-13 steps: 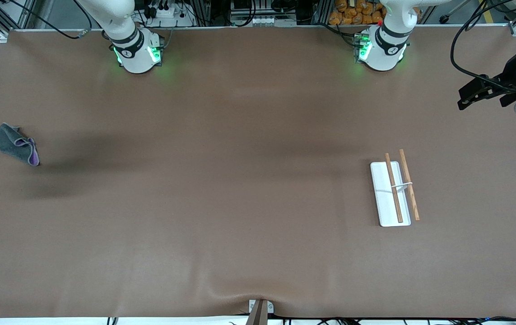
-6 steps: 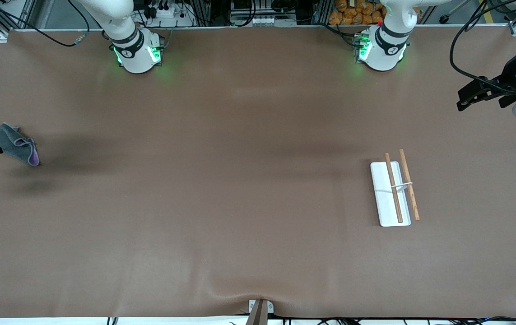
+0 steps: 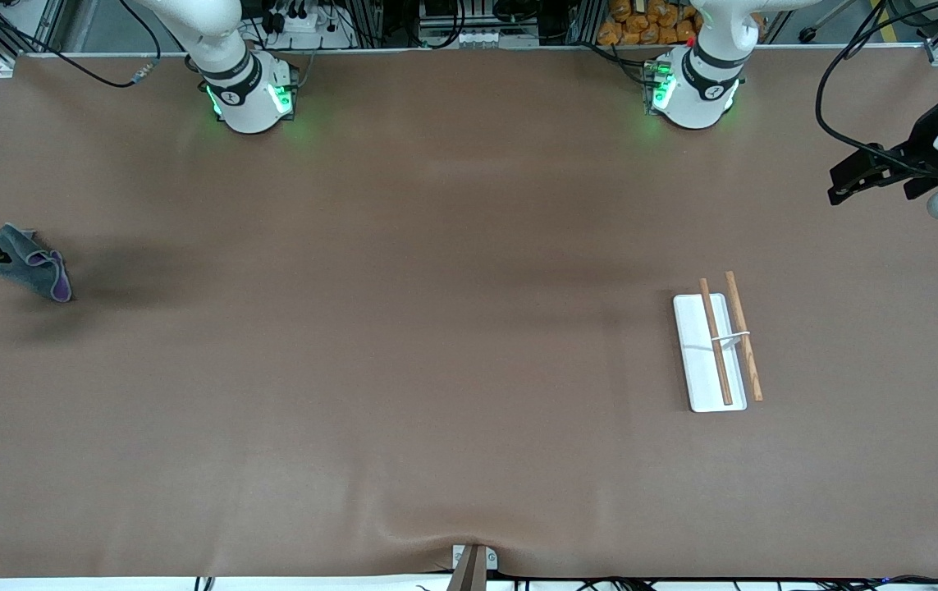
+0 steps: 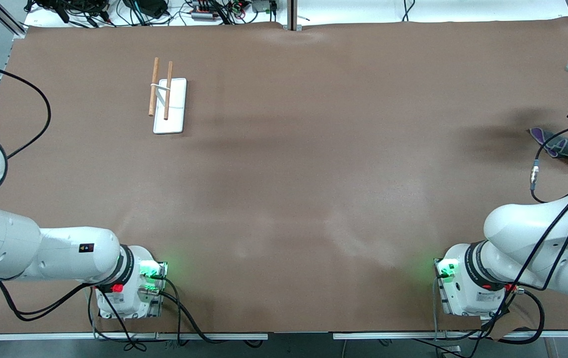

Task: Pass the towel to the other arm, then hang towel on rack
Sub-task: 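Close the right gripper on the towel corner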

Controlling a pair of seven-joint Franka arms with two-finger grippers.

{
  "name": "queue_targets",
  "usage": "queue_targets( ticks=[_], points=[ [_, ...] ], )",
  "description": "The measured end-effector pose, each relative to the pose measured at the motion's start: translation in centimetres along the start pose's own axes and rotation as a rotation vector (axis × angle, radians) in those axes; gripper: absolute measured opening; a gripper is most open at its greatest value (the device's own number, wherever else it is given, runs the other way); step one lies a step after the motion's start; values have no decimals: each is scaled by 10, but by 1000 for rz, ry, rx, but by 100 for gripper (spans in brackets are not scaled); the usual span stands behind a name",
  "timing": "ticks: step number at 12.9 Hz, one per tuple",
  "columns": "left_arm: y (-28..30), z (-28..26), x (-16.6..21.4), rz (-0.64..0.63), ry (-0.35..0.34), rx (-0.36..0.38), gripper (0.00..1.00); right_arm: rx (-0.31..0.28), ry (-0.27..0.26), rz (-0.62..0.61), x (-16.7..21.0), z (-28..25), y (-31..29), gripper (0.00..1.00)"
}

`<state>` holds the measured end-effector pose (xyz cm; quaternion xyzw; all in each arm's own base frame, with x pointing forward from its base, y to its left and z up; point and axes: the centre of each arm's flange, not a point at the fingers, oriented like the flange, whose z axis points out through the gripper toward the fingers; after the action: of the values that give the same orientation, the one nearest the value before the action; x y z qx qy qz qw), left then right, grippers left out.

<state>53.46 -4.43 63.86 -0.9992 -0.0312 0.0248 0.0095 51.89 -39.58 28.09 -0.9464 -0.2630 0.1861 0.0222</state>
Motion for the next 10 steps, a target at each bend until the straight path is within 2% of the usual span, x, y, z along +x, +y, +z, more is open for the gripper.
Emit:
queue_targets(
  ticks=[4, 6, 8, 9, 10],
  points=[
    [0, 1, 0, 0, -1, 0, 100, 43, 1, -11, -17, 40, 4, 100],
    [0, 1, 1, 0, -1, 0, 100, 57, 8, -31, -24, 60, 5, 96],
    [0, 1, 1, 0, -2, 0, 100, 68, 14, -48, -34, 73, 7, 75],
    [0, 1, 1, 0, -2, 0, 100, 74, 17, -51, -38, 79, 7, 74],
    [0, 1, 1, 0, -2, 0, 100, 81, 17, -50, -41, 84, 7, 66]
  ],
)
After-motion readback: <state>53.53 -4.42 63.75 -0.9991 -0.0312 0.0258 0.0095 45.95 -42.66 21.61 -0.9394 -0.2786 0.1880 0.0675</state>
